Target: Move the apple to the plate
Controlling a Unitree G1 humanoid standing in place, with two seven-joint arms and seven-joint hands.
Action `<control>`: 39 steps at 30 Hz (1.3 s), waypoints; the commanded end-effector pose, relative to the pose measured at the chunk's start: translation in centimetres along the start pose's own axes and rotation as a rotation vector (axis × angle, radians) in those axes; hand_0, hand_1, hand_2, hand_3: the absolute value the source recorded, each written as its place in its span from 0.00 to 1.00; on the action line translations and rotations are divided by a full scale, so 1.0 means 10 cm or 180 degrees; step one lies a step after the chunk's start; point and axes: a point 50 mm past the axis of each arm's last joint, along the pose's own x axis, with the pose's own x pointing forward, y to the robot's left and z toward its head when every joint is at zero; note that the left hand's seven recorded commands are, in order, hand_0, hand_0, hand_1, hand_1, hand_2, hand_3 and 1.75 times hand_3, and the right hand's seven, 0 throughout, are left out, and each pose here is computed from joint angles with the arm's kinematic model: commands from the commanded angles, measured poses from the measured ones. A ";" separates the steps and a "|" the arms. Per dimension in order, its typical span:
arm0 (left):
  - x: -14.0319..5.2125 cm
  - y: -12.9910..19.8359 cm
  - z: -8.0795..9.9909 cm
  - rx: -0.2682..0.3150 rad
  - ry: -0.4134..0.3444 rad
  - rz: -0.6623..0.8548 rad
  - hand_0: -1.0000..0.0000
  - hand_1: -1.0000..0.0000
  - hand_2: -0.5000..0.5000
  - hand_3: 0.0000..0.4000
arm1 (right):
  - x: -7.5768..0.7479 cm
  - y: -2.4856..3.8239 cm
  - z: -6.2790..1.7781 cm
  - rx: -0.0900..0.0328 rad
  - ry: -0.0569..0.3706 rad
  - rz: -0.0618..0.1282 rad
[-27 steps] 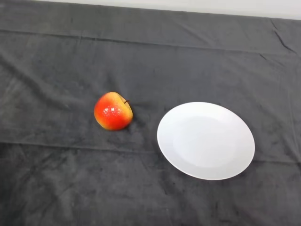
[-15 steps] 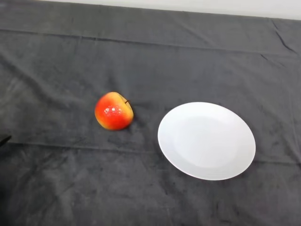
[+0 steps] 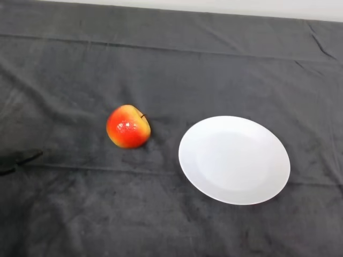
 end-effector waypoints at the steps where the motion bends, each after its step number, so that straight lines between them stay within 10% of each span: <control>1: 0.00 -0.11 0.09 0.0042 -0.0105 -0.0195 1.00 1.00 0.50 0.00 | -0.711 -0.085 -0.643 -0.0057 0.1158 -0.0184; 39: 0.10 -1.06 0.43 0.0235 -0.0166 -0.1149 1.00 1.00 0.50 0.00 | -0.713 -0.083 -0.641 -0.0060 0.1159 -0.0185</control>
